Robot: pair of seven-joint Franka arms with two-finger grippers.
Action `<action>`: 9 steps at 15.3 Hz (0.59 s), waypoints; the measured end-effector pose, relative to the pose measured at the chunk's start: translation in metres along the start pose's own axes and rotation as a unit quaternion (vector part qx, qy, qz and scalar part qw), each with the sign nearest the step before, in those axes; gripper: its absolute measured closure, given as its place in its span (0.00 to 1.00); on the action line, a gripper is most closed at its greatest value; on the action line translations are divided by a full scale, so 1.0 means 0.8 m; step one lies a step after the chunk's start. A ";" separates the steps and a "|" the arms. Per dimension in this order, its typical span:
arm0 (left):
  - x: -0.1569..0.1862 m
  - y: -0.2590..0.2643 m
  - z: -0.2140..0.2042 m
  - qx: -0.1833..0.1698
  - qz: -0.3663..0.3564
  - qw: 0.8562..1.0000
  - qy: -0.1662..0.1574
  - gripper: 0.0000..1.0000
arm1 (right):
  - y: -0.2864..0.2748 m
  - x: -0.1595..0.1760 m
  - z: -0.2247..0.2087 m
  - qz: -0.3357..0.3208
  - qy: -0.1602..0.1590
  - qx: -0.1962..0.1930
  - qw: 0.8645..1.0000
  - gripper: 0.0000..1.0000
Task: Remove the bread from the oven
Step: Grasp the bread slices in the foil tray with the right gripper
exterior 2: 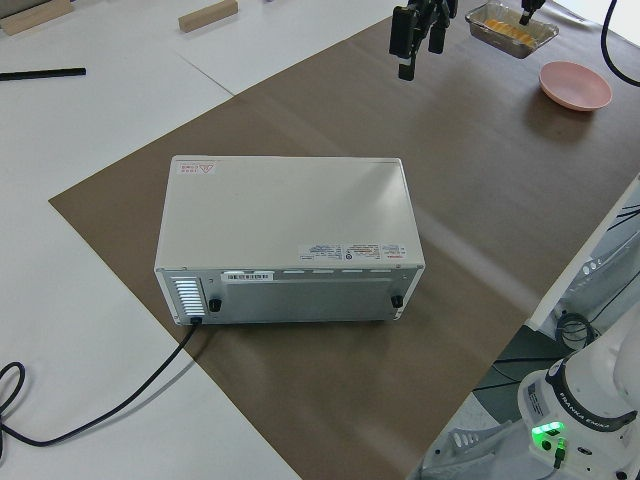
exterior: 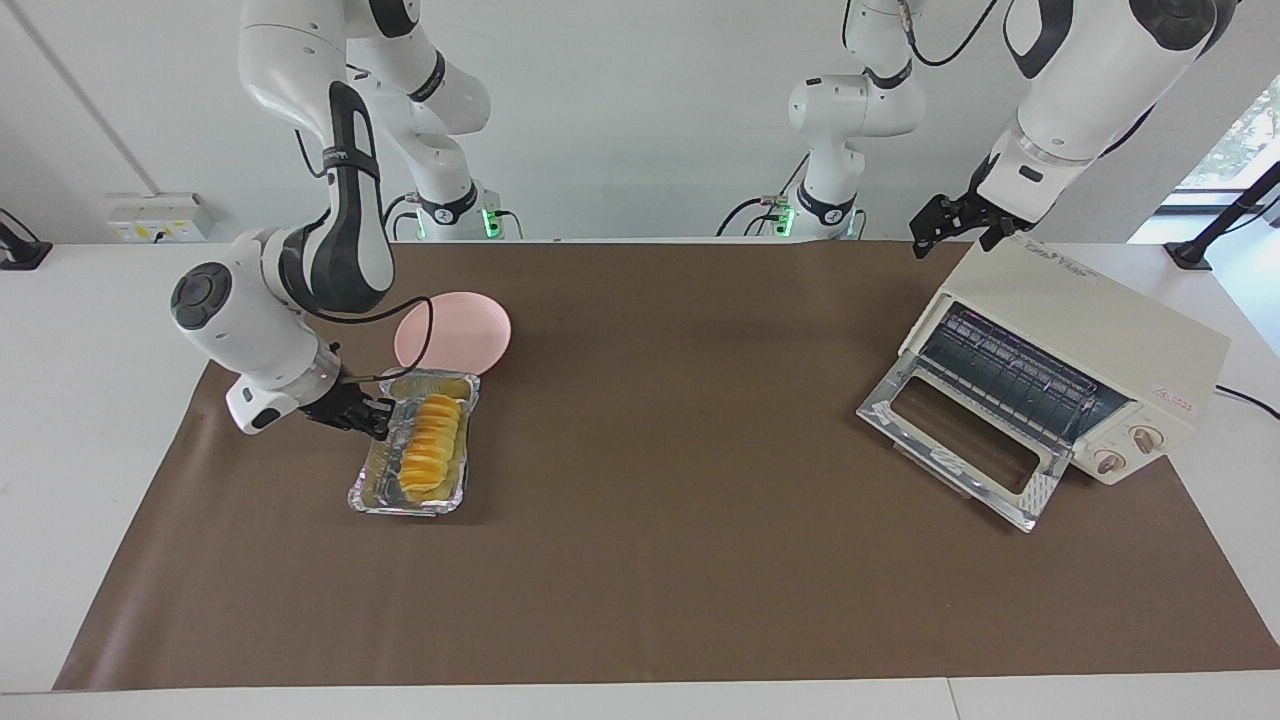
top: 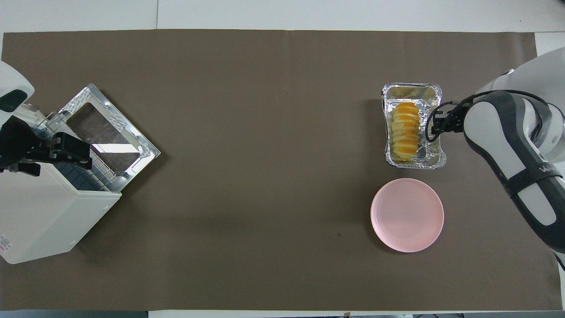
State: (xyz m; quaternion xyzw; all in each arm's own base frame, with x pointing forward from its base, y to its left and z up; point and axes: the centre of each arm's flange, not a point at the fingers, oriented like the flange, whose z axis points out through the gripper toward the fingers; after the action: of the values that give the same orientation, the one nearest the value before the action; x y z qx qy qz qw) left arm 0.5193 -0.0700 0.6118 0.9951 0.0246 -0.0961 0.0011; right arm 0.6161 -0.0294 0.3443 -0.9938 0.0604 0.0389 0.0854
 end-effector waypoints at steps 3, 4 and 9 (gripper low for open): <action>0.000 0.000 0.000 0.000 0.000 1.000 0.000 0.00 | 0.004 -0.008 0.017 -0.002 -0.009 -0.001 1.000 0.98; 0.000 0.000 0.000 0.000 0.000 1.000 0.000 0.00 | 0.004 -0.009 0.019 -0.002 -0.011 -0.001 1.000 0.98; 0.000 0.000 0.000 0.000 0.000 1.000 0.000 0.00 | 0.006 -0.009 0.023 -0.015 -0.006 -0.002 1.000 0.83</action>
State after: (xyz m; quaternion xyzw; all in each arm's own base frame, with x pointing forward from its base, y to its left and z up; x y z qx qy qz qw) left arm 0.5193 -0.0700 0.6118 0.9951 0.0246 -0.0961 0.0011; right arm 0.6068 -0.0298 0.3261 -0.9945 0.0444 0.0440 0.0844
